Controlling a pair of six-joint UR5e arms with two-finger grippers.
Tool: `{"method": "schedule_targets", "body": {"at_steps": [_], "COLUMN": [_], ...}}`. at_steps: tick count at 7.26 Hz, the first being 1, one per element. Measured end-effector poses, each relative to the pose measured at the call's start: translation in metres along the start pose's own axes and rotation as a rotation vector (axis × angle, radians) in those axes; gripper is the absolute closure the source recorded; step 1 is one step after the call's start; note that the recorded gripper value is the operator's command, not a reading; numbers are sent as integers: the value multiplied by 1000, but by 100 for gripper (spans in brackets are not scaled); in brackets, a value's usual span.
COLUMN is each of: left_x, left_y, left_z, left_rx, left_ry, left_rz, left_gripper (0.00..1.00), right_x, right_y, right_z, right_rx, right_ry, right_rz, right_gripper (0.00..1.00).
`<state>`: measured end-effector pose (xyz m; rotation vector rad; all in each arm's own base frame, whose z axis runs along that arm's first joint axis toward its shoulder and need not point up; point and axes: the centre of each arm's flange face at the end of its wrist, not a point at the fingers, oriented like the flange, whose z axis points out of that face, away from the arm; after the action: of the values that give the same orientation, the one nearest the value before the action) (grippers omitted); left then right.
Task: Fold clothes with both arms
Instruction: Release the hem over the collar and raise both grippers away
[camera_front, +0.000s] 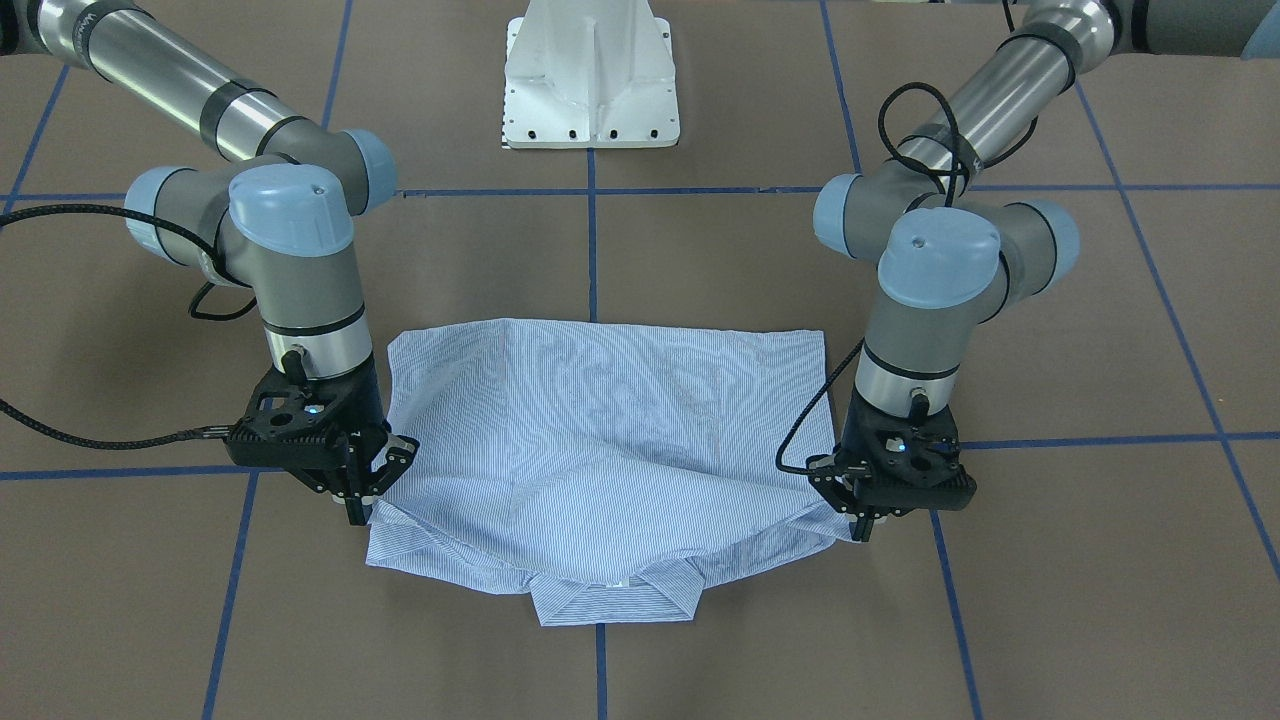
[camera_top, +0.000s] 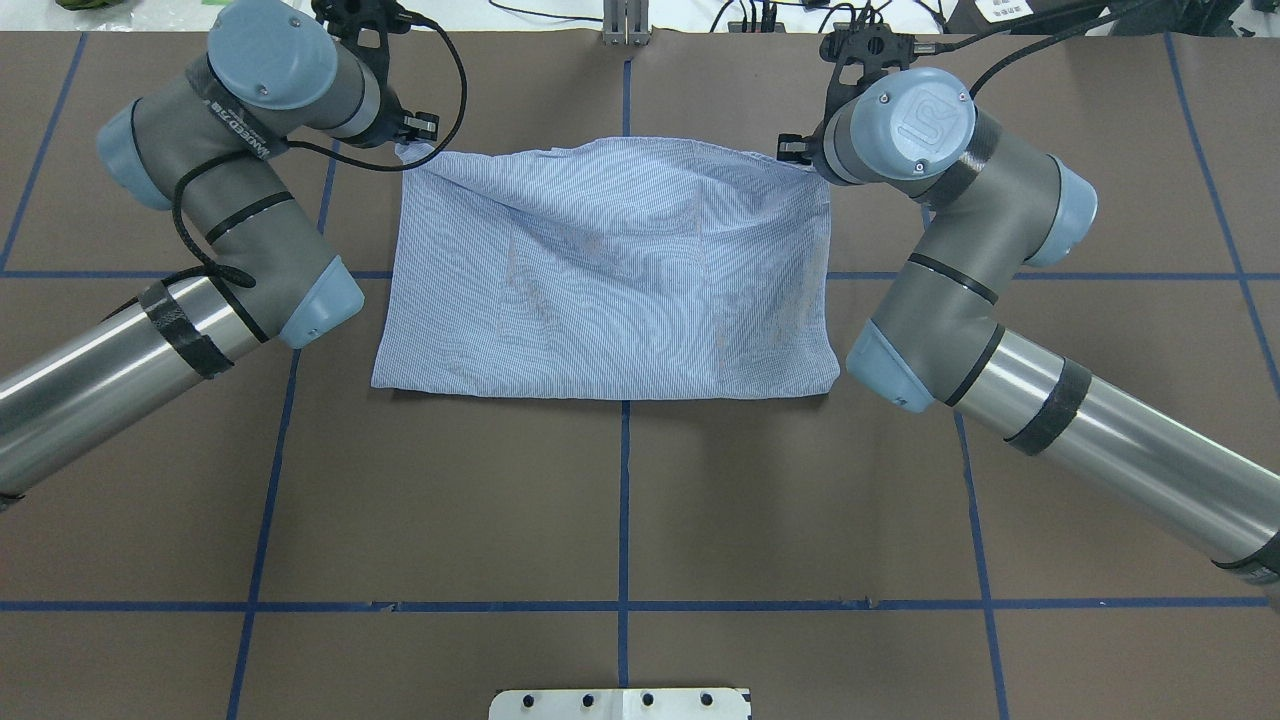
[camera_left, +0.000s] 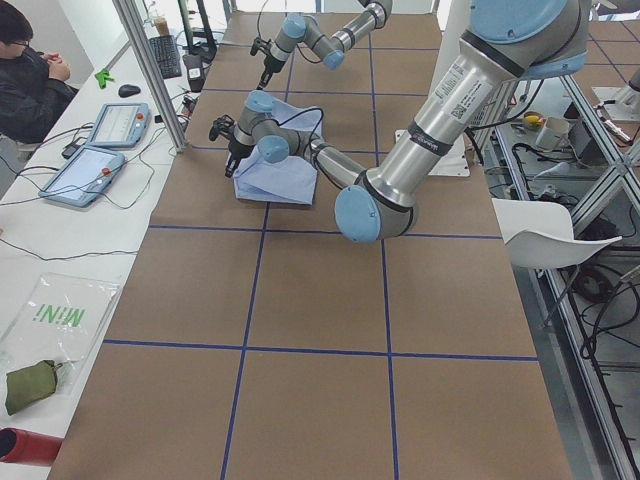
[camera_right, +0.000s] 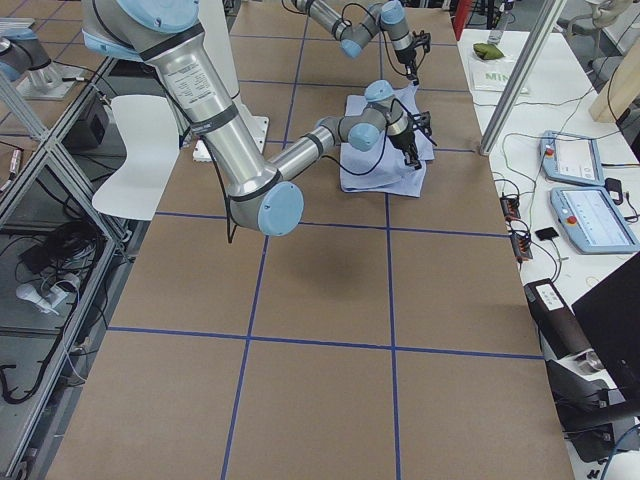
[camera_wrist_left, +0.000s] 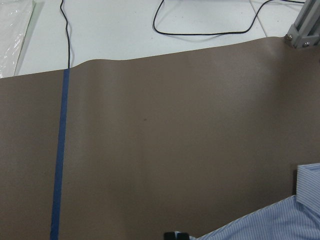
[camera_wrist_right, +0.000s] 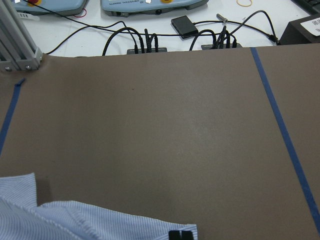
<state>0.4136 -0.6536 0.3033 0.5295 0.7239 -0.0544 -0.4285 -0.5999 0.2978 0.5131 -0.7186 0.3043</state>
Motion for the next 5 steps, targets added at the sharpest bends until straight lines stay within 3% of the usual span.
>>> {"method": "schedule_targets", "body": {"at_steps": [2, 3, 4, 5], "left_x": [-2, -3, -3, -4], "left_y": [0, 0, 0, -1], "left_z": [3, 3, 3, 1], "left_rx": [-4, -4, -4, 3], "left_ry": [-6, -6, -6, 2], "left_rz": [15, 19, 20, 21], "left_gripper": [100, 44, 0, 0], "right_x": [5, 7, 9, 9], "right_y": [2, 3, 4, 4], "right_z": [5, 7, 7, 7], "right_rx": [-4, -2, 3, 10], "right_ry": [10, 6, -4, -16], "right_rz": [-5, -10, -11, -11], "right_gripper": [100, 91, 9, 0]}}
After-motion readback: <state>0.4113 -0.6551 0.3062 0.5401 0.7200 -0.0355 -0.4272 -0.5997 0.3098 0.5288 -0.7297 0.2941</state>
